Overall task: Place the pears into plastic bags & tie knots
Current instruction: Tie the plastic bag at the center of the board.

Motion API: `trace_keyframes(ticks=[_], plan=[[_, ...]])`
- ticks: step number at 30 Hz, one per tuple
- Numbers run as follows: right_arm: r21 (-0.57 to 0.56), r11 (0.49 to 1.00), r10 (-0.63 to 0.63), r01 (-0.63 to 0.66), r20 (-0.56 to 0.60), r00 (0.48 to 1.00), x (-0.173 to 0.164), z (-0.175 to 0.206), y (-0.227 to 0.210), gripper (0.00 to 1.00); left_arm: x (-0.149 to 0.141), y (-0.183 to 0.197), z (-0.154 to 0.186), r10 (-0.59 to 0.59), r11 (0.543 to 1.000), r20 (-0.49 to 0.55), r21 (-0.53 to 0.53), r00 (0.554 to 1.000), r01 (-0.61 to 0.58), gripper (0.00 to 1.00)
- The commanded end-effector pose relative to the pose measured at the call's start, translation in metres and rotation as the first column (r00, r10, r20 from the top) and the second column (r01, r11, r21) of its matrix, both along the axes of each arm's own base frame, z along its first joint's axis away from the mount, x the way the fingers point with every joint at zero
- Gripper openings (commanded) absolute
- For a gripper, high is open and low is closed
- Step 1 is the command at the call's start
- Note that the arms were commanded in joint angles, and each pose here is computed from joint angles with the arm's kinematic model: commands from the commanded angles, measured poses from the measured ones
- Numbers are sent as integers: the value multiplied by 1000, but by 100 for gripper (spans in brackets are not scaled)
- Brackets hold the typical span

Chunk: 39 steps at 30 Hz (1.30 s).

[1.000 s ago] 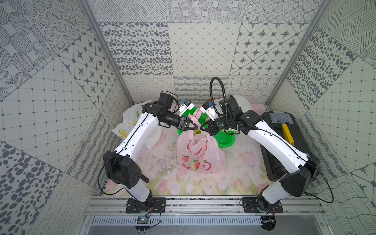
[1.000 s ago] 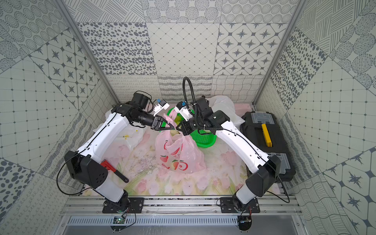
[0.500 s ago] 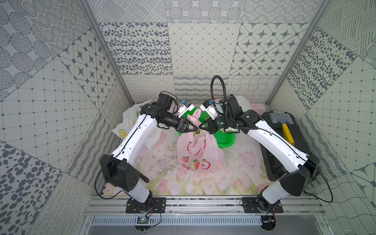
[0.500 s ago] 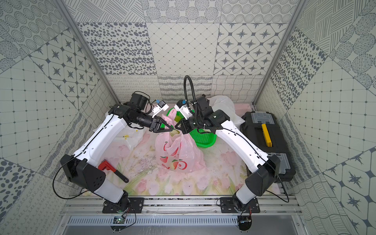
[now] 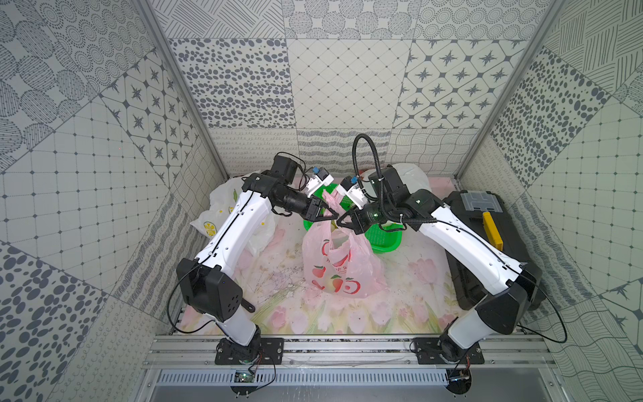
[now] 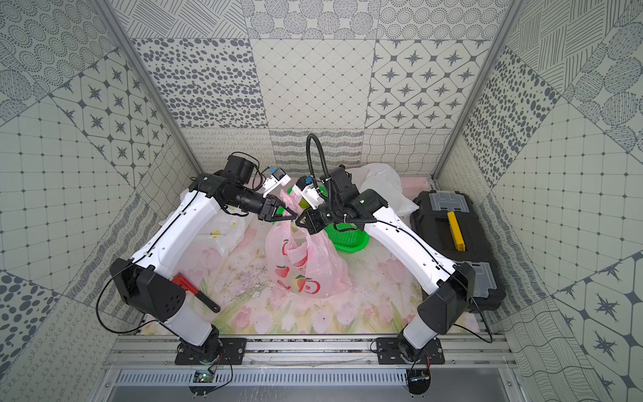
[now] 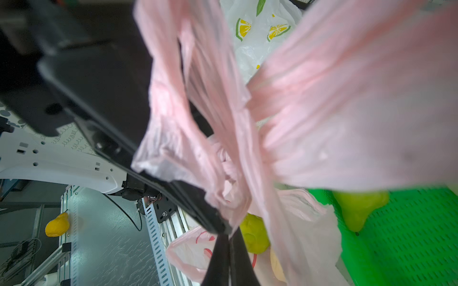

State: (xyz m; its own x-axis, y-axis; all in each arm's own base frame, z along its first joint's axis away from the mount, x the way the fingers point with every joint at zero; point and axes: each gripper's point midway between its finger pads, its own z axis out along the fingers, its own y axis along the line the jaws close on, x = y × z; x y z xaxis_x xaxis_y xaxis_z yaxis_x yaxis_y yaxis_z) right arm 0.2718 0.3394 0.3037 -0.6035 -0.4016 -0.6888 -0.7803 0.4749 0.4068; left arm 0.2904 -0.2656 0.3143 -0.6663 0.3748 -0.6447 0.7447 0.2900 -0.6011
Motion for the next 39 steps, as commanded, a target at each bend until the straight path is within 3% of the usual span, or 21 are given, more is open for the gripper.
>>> trace_keyframes(ticks=[1, 3, 5, 9, 16, 23, 28, 34, 39], plan=[[10, 1000, 19, -19, 33, 999, 1, 10, 1, 7, 12, -5, 1, 35, 999, 2, 4, 999, -35, 20], [3, 1000, 7, -7, 43, 999, 2, 11, -3, 11, 12, -7, 1, 30, 999, -14, -11, 999, -30, 10], [-4, 1000, -15, 16, 65, 998, 3, 15, -9, 21, 13, -7, -3, 36, 999, -21, -7, 999, -36, 0], [-24, 998, -52, 55, 122, 991, 5, 25, -20, 43, 13, -6, -5, 42, 999, -26, -4, 999, -43, 0], [-205, 968, -94, 142, 226, 969, 24, 4, -42, 88, 11, -7, -4, 44, 999, -37, -11, 998, -44, 0], [-211, 969, -73, 126, 243, 967, 34, 2, -26, 93, 11, -5, -5, 54, 999, -36, 1, 998, -54, 0], [-35, 995, -80, 90, 216, 973, 14, 44, -25, 94, 24, 1, -11, 123, 992, -71, 31, 990, -122, 0], [-127, 973, -156, 192, 253, 955, 23, 33, -56, 98, 32, 3, -15, 159, 987, -102, 32, 982, -156, 0], [-172, 967, -146, 188, 231, 962, 33, 14, -49, 98, 30, 3, -11, 155, 988, -103, 21, 982, -154, 0]])
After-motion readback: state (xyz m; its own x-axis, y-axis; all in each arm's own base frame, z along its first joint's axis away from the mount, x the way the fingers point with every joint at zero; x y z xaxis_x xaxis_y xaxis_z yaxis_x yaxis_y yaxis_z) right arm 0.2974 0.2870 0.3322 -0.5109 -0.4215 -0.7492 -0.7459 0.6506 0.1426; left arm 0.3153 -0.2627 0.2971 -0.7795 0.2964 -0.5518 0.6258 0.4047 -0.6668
